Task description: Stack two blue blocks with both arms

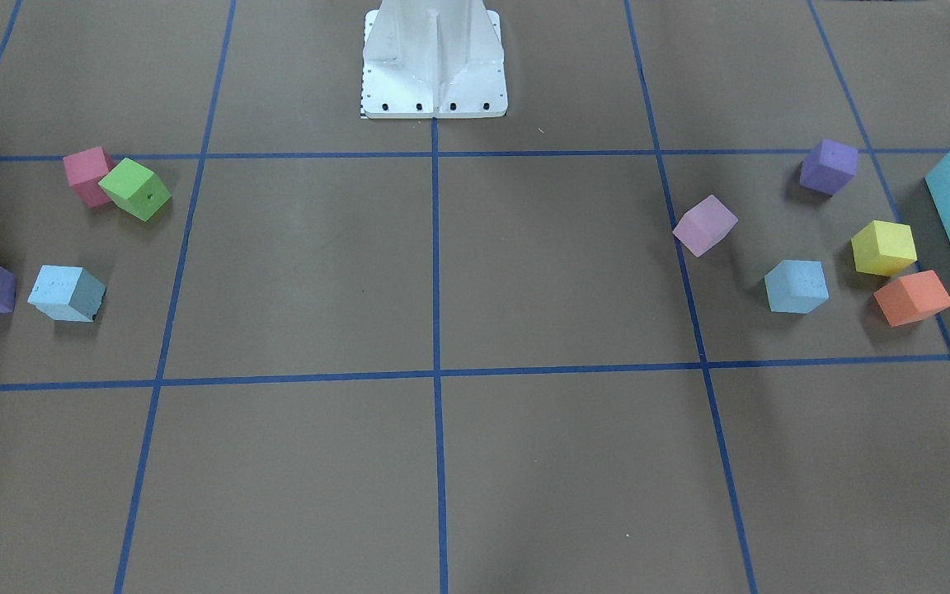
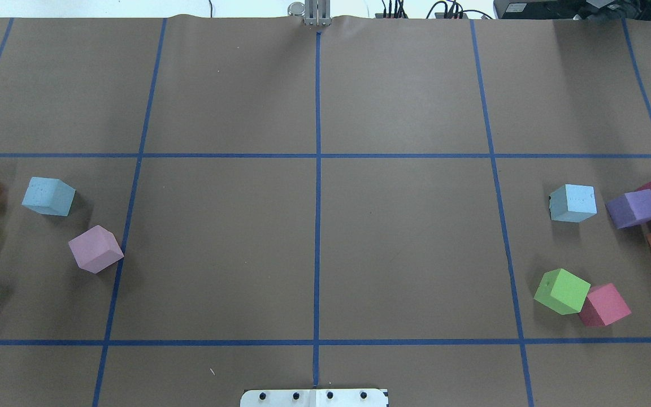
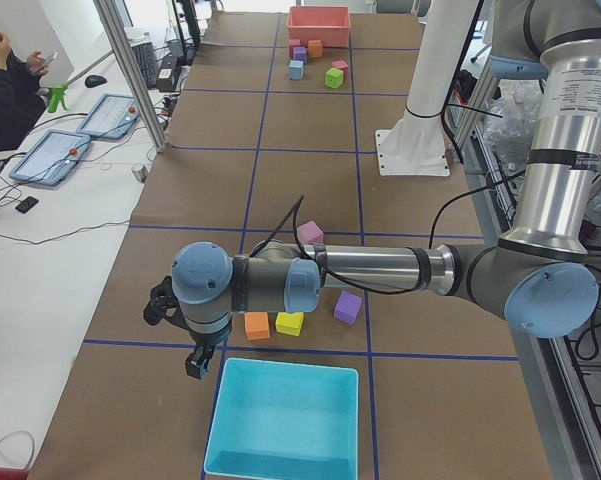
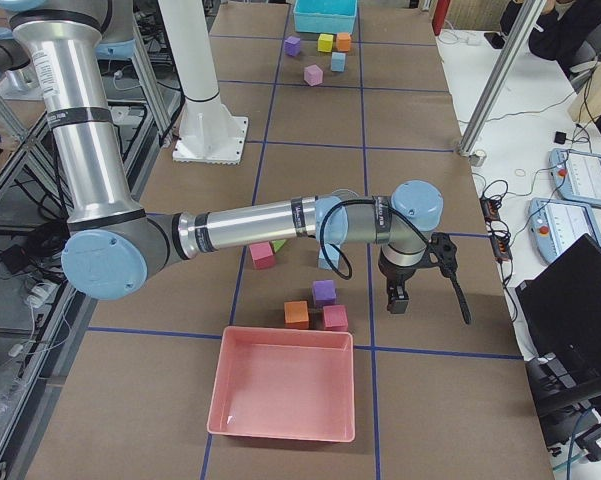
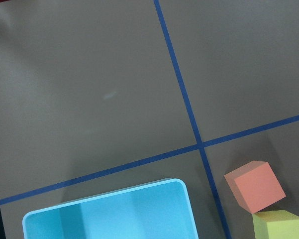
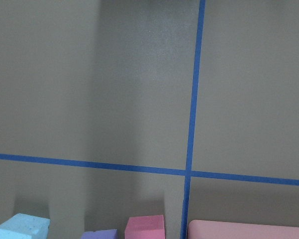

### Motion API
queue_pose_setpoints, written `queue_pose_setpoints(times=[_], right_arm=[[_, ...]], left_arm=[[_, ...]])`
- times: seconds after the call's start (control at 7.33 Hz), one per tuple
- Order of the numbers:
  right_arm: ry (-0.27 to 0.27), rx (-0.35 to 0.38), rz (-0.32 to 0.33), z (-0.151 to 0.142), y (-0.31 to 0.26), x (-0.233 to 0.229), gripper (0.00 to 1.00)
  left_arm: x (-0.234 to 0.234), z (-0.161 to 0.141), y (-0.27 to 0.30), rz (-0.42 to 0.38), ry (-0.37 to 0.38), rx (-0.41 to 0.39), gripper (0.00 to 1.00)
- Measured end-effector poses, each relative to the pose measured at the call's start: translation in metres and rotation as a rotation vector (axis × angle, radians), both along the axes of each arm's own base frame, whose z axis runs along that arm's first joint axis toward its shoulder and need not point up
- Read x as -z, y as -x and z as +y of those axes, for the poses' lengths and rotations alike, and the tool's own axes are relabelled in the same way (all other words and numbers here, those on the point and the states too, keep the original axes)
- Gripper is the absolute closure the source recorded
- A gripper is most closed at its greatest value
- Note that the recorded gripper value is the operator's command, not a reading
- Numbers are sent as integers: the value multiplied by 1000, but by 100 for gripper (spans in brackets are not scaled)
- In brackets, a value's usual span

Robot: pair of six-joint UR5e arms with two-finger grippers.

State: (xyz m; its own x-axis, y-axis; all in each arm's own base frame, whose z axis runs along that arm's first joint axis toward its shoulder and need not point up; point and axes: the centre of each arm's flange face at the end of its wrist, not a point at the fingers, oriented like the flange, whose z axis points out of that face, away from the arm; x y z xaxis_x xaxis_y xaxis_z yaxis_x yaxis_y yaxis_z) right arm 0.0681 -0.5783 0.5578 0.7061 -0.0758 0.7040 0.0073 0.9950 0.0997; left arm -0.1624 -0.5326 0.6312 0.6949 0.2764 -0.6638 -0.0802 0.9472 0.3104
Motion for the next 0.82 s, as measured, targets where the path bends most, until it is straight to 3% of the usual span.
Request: queue_pose_setpoints(times=[0.27, 0.55, 0.68, 0.82], right_arm=[[-23, 7, -1, -2, 4, 6, 0], [-141, 62, -5, -7, 54, 54, 0], [-152, 78, -25, -5, 83, 72, 0], [-125, 93, -45, 0, 119, 84, 0]], left_arm=[[0, 0, 0, 0, -2, 0, 2], [1, 0, 0, -1, -8, 3, 2], [6, -2, -3, -2, -16, -1, 2], [13, -5, -10, -3, -21, -4, 2]])
